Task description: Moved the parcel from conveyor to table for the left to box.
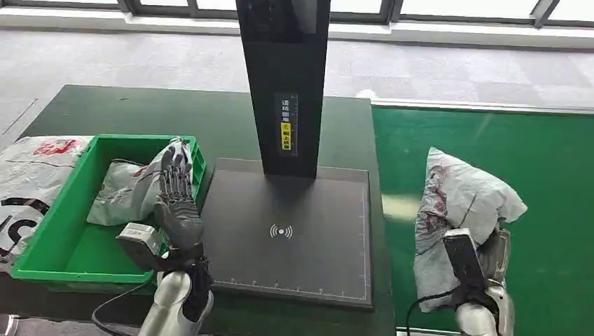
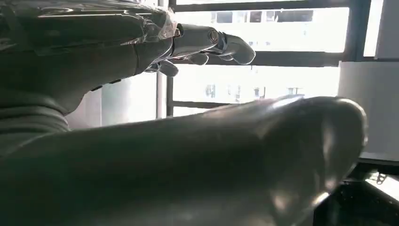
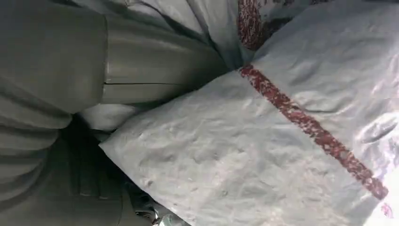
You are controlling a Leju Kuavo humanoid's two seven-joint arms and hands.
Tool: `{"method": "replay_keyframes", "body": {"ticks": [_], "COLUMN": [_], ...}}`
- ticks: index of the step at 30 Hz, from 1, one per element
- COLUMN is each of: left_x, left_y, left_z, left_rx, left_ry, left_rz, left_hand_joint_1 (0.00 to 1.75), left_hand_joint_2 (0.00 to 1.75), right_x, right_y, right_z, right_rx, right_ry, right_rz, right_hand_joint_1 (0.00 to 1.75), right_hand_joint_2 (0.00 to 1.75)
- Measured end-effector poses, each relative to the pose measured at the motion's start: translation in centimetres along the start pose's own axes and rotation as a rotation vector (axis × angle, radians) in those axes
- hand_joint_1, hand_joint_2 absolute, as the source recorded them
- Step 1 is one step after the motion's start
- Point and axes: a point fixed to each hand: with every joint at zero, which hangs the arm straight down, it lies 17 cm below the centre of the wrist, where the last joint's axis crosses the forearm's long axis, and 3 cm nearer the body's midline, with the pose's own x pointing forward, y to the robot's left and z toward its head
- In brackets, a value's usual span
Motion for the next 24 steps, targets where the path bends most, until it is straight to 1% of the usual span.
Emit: {"method": "replay_keyframes", "body": {"ticks": [2,10,13,14,15,17,21,24], "left_x": [0.0,0.0,0.0,0.0,-0.2,-0.4,-0.5,-0.6], "left_y": [0.0,0.0,-0.1,-0.2,-0.6,-1.2,-1.7,-2.0], "left_z": [0.0,0.0,0.0,0.1,0.5,0.8,1.1,1.2], "left_rx": [0.0,0.0,0.002,0.002,0.0,0.003,-0.002,-0.007], "left_ry": [0.0,0.0,0.001,0.002,0.009,0.019,0.025,0.03], "left_rz": [0.0,0.0,0.003,0.004,-0.002,0.005,0.012,0.015], "left_hand_joint_1": [0.0,0.0,0.0,0.0,0.0,0.0,0.0,0.0], "left_hand_joint_2": [0.0,0.0,0.0,0.0,0.0,0.0,0.0,0.0], "right_x": [2.2,2.7,4.7,6.3,10.2,12.5,13.9,14.0], "right_y": [-1.4,-1.7,-2.7,-3.5,-3.2,-1.8,-1.0,0.3], "right_z": [0.0,-0.1,0.0,0.0,-0.4,-1.5,-1.9,-2.3], "right_rx": [-0.06,-0.074,-0.117,-0.165,-0.192,-0.188,-0.184,-0.159], "right_ry": [-0.059,-0.071,-0.109,-0.157,-0.26,-0.278,-0.296,-0.277], "right_rz": [-0.002,-0.005,-0.022,-0.036,-0.055,-0.105,-0.137,-0.174], "right_hand_joint_1": [1.75,1.75,1.75,1.75,1.75,1.75,1.75,1.75], "right_hand_joint_2": [1.75,1.75,1.75,1.75,1.75,1.75,1.75,1.75]}}
